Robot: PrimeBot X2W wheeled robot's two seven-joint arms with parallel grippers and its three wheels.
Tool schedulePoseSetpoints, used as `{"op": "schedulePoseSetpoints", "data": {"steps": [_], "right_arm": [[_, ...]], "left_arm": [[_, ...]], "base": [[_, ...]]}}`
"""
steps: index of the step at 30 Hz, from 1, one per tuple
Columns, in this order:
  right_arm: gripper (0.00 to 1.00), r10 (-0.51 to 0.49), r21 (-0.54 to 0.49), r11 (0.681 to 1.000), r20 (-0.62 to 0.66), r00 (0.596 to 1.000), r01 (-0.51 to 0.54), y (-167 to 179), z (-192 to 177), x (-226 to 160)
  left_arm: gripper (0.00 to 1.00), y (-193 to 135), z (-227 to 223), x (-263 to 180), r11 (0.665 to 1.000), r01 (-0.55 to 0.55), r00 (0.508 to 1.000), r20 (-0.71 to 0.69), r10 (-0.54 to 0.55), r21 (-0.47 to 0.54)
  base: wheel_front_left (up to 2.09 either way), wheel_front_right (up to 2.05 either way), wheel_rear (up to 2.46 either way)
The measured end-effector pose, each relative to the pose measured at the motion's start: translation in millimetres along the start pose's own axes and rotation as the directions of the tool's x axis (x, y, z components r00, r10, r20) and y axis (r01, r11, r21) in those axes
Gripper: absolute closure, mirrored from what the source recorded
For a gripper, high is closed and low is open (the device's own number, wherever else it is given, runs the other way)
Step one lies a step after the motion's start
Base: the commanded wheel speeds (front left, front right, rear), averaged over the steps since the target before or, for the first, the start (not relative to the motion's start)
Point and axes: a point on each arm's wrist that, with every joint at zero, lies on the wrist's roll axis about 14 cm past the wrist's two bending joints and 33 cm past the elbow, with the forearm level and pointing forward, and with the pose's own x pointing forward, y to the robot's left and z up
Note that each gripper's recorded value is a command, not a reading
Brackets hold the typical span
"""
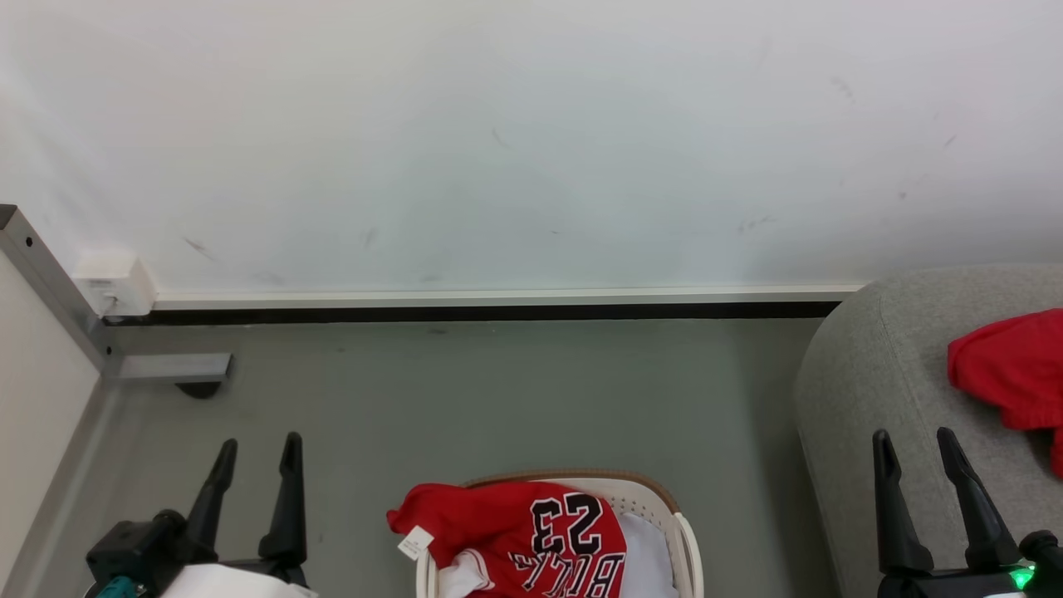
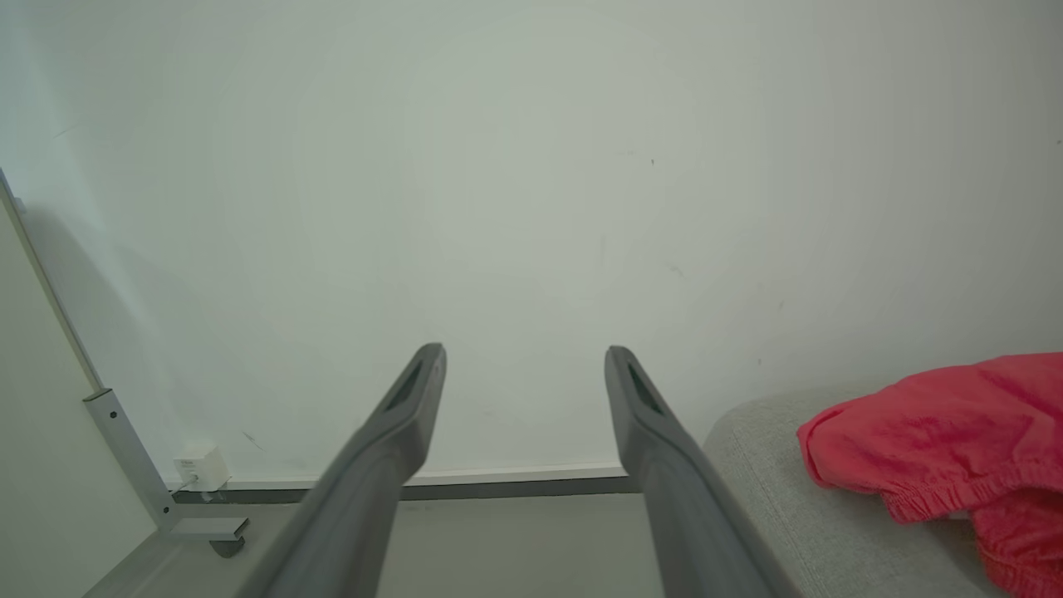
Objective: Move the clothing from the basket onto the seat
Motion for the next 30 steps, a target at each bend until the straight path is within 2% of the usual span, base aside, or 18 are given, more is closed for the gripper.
{"op": "schedulePoseSetpoints", "data": {"steps": [18,24,30], "right_arm": [[0.0,0.007,-0.003,1.0,-0.01,1.0,-0.007,3.7,-2.4,3.0],[0.0,0.013,-0.028,1.0,-0.005,1.0,-0.013,2.8,-3.5,19.1],[0.0,-0.015,-0.044,0.999,-0.016,1.0,0.014,-8.5,-14.4,35.3]], "left_arm": [[0.0,-7.1,-10.8,5.9,1.0,0.023,1.0,-0.012,-0.023,-0.012],[0.0,-27.6,-41.4,23.6,0.993,0.113,0.988,-0.103,-0.115,-0.02],[0.0,-46.5,-84.0,50.5,0.977,0.214,0.948,-0.236,-0.212,-0.015]], "base": [[0.0,0.0,0.0],[0.0,0.0,0.0],[0.0,0.0,0.0]]}}
